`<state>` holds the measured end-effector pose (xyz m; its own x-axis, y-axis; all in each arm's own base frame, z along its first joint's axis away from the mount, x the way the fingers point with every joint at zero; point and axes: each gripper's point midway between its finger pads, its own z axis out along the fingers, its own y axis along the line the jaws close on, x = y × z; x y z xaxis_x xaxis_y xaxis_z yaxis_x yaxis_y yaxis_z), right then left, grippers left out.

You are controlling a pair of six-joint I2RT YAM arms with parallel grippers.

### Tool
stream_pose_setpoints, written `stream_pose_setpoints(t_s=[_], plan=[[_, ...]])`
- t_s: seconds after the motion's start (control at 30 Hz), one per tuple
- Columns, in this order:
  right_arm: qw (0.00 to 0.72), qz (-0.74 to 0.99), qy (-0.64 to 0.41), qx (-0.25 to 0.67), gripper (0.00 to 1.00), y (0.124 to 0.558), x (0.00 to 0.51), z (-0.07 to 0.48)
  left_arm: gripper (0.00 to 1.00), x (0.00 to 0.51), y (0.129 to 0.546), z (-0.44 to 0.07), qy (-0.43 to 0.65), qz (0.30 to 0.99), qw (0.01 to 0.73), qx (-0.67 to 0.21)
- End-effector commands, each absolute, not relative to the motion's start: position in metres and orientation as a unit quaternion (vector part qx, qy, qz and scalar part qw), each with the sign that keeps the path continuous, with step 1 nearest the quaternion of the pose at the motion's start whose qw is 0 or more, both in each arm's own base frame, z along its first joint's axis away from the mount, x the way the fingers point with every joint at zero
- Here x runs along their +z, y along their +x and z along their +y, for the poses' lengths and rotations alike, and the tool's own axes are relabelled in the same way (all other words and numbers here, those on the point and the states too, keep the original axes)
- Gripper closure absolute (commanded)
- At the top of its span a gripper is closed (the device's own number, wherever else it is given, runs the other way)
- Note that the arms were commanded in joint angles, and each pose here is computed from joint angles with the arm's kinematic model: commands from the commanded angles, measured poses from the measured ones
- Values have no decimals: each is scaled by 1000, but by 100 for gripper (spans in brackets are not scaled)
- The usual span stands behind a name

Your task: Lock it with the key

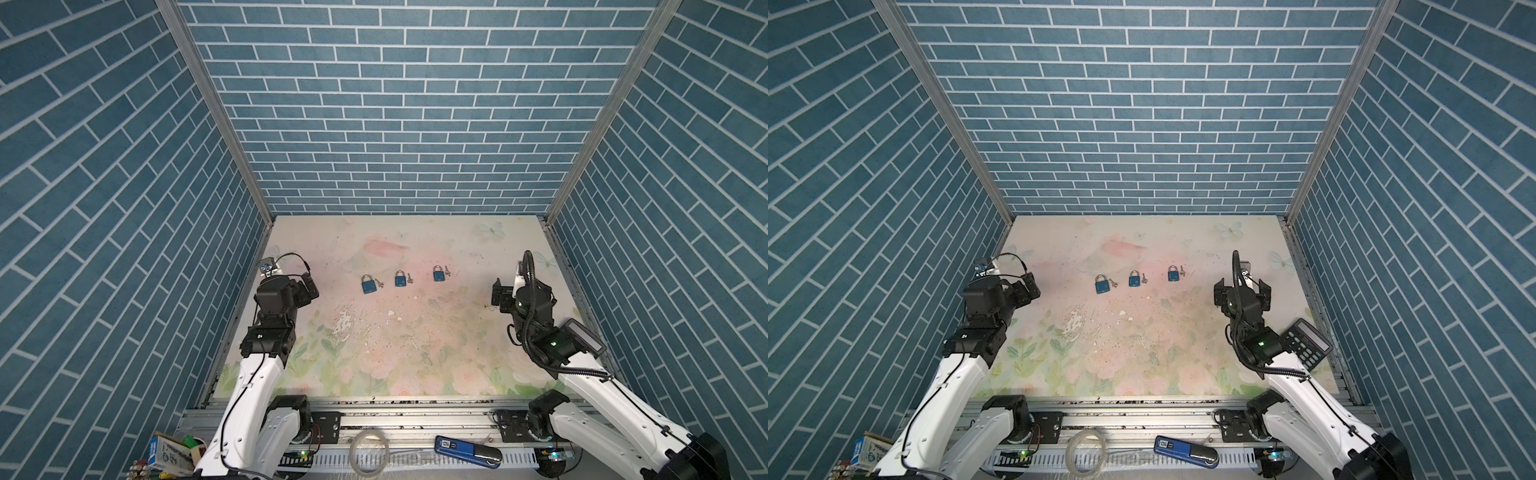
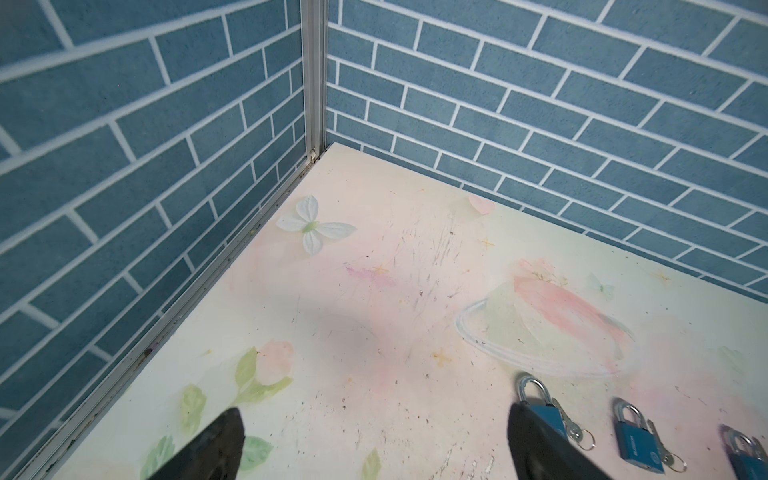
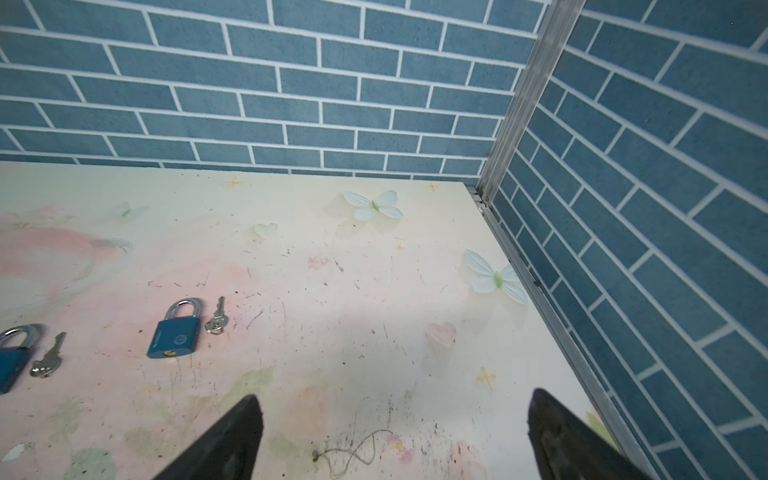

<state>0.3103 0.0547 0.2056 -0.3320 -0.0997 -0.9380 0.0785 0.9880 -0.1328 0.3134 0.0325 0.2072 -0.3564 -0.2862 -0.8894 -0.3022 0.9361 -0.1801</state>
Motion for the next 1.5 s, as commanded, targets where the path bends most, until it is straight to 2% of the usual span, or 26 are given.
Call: stream_pose_setpoints(t_s=[0.0, 0.23, 0.4, 0.67, 0.97, 1.47], plan=[[562, 824, -25, -68, 1, 314, 197, 51, 0, 211, 319, 38, -166, 805, 568, 44], [535, 844, -17, -35, 1, 324, 177, 40, 0, 192, 329, 33, -123, 795, 584, 107], [548, 836, -6, -35, 1, 333, 173, 27, 0, 178, 335, 25, -80, 789, 592, 143], [579, 815, -5, 11, 1, 345, 167, 18, 0, 167, 343, 20, -57, 769, 620, 147], [582, 813, -7, 4, 1, 359, 144, 7, 0, 147, 355, 6, -16, 774, 623, 112], [596, 803, 13, -5, 1, 368, 121, -13, 0, 122, 363, 10, -11, 769, 633, 91]])
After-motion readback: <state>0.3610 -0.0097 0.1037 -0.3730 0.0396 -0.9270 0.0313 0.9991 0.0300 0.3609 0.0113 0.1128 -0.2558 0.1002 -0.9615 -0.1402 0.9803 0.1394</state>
